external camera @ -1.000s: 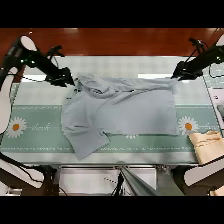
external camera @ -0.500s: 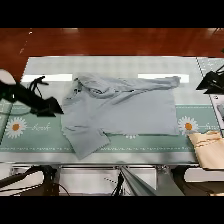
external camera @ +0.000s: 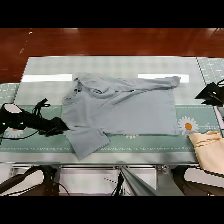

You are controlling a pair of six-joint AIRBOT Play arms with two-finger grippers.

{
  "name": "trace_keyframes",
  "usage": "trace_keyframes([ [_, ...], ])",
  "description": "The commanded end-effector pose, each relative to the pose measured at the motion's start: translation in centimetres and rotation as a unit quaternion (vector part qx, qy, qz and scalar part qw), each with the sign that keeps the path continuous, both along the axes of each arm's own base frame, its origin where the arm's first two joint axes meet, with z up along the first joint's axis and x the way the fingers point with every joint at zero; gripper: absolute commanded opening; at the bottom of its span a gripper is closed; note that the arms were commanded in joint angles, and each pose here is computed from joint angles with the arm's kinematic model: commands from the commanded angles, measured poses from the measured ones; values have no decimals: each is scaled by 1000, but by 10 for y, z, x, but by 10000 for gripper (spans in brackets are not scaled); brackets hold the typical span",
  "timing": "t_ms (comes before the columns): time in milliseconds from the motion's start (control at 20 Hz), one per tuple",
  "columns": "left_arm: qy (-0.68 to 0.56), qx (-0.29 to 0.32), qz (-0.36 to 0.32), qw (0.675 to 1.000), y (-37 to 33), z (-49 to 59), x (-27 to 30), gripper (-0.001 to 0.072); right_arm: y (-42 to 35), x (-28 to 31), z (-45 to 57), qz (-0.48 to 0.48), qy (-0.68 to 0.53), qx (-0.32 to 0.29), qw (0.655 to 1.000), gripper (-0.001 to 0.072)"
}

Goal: Fold the shirts.

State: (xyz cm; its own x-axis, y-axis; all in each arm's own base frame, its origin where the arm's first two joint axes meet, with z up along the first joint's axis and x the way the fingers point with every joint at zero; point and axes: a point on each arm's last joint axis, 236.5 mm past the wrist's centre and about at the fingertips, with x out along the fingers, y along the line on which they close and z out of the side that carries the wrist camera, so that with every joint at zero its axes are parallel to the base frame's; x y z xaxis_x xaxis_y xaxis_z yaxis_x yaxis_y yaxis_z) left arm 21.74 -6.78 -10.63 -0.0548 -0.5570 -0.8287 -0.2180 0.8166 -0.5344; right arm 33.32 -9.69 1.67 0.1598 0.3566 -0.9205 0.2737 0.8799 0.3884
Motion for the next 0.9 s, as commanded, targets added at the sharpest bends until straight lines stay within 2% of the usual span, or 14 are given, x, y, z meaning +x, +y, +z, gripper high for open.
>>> trace_keyframes([
  [0,-41,-10,26,999,-9,-15,25,546,7,-4,3,2,2,13,1000,510],
  [100,-32,-18,20,999,-21,-24,25,520,7,-5,7,1,-2,11,1000,510],
  [150,-23,-17,11,1000,-26,-31,22,418,7,-5,9,1,-5,8,1000,510],
  [200,-14,-18,5,1000,-29,-35,18,222,5,-7,10,2,-4,2,1000,510],
  [250,-8,-19,3,1000,-30,-37,16,84,3,-12,8,8,6,-3,1000,510],
  [300,-8,-19,5,1000,-29,-37,16,31,-1,-20,1,10,23,-12,1000,510],
  [350,-7,-21,6,1000,-29,-37,16,32,-2,-31,-9,13,45,-16,999,511],
  [450,-6,-25,2,1000,-29,-36,14,32,17,-53,-34,17,83,20,996,518],
  [500,-6,-25,2,1000,-29,-35,14,31,31,-64,-45,25,96,47,994,562],
  [700,-5,-26,1,1000,-29,-35,14,32,60,-103,-86,30,143,91,985,563],
  [750,-5,-26,1,1000,-29,-35,14,32,63,-106,-94,23,144,93,985,559],
  [800,-5,-26,1,1000,-29,-35,14,32,67,-103,-101,8,136,96,986,507],
  [850,-5,-26,1,1000,-29,-35,14,32,72,-97,-106,-10,122,104,987,485],
])
